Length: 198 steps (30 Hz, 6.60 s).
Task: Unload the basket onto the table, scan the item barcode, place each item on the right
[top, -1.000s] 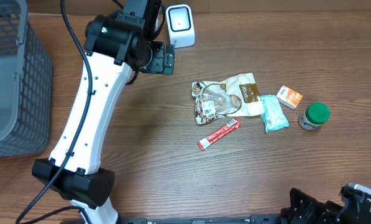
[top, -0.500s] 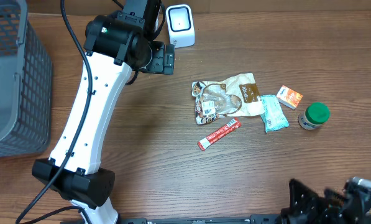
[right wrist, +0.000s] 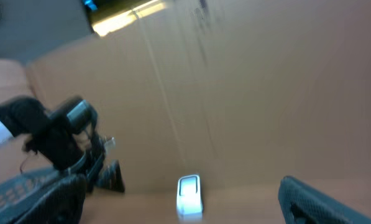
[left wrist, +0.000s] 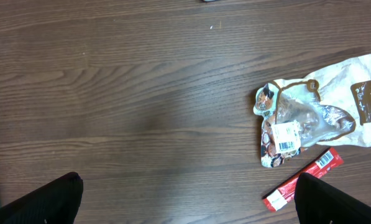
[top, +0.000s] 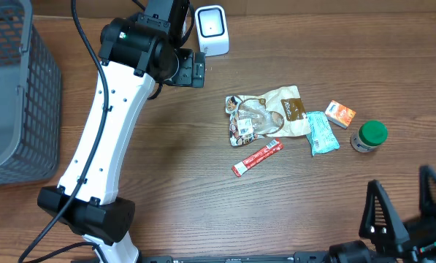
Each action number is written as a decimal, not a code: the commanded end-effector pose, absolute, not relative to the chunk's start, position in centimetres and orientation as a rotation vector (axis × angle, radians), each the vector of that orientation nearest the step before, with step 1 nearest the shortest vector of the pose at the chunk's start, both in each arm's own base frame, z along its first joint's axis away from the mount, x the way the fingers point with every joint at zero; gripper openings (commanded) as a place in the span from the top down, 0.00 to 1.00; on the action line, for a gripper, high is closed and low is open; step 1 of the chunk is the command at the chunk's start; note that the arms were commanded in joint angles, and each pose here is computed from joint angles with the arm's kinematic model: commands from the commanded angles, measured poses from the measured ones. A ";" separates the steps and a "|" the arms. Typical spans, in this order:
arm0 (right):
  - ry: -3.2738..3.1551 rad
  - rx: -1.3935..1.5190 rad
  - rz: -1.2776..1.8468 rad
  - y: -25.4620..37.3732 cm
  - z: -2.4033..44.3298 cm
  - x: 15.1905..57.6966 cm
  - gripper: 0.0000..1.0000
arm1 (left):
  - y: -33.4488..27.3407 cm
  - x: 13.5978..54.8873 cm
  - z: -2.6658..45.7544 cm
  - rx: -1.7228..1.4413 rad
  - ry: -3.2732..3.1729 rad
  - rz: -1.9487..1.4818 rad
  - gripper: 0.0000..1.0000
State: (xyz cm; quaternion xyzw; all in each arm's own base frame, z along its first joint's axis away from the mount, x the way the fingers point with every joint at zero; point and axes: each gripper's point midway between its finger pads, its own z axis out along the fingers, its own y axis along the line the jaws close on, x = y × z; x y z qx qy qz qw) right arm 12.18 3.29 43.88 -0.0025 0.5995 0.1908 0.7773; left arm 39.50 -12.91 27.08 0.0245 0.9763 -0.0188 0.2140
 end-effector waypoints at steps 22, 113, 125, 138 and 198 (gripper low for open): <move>1.071 -0.168 0.286 5.9 29.2 20.9 0.00 | -12.9 39.7 26.9 0.055 2.709 -0.042 0.00; 1.583 -0.188 0.284 6.5 17.2 23.8 0.00 | -4.8 24.1 34.4 -0.120 2.109 -0.376 0.00; 1.583 -0.188 0.284 6.5 17.2 23.8 0.00 | -7.2 26.4 34.1 0.018 1.497 -0.572 0.00; 1.583 -0.188 0.284 6.5 17.2 23.8 0.00 | -4.3 24.5 27.0 -0.078 1.355 -0.464 0.00; 1.583 -0.188 0.284 6.5 17.1 23.8 0.00 | -3.1 24.4 15.9 0.078 1.637 -0.175 0.00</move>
